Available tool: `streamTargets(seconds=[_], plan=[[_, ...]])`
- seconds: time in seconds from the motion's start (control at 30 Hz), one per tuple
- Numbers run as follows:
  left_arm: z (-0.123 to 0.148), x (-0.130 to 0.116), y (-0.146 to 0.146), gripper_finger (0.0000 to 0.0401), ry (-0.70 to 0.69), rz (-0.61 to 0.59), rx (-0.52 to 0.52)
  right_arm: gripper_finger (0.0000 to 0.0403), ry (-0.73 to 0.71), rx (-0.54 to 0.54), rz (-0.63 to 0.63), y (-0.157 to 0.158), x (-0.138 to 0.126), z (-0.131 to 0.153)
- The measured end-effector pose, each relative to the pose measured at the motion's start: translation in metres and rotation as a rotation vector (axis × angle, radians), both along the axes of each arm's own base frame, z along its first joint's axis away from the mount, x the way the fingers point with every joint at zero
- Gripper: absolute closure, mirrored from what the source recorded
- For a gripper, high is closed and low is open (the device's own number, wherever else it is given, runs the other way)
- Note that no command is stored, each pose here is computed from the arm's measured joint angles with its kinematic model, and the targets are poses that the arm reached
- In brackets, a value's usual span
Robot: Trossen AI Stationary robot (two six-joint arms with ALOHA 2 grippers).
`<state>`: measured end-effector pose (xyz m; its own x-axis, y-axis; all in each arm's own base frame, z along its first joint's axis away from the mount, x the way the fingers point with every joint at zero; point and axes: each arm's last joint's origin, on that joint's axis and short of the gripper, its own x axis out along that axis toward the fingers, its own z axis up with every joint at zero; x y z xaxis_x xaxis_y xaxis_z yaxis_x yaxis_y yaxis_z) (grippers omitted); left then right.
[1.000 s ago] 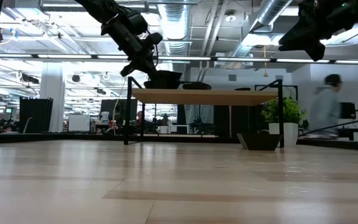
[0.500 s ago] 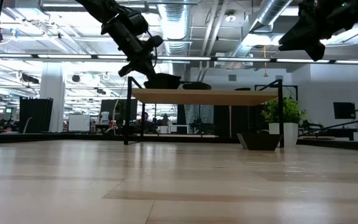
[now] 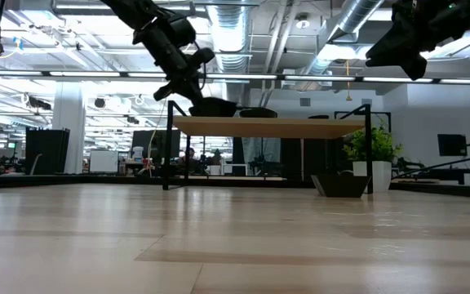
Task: Pick & Place Mini shaped plates
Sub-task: Stack the distorted square plate on top of the distorted square plates on the shelf
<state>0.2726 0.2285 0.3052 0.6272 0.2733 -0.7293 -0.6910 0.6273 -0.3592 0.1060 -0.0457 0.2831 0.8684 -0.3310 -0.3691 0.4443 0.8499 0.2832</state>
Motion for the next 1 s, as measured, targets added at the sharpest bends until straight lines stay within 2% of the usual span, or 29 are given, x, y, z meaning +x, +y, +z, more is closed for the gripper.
streamTargets(seconds=[0.3,0.6,0.73,0.87,1.0], plan=[[0.0,0.0,0.0,0.0385,0.012,0.004,0.017,0.031,0.0,0.0,0.0,0.0,0.0,0.0],[0.001,0.001,-0.001,0.0303,0.011,-0.005,0.024,0.031,0.0,0.0,0.0,0.0,0.0,0.0],[0.016,-0.007,-0.008,0.027,-0.029,0.0,0.05,0.031,0.0,0.0,0.0,0.0,0.0,0.0],[0.041,-0.011,-0.032,0.0259,-0.101,-0.057,0.087,0.031,-0.008,0.021,-0.008,0.0,0.0,0.0],[0.054,0.007,-0.08,0.0263,-0.124,-0.262,0.156,0.031,-0.014,0.038,-0.014,0.0,0.0,0.0]])
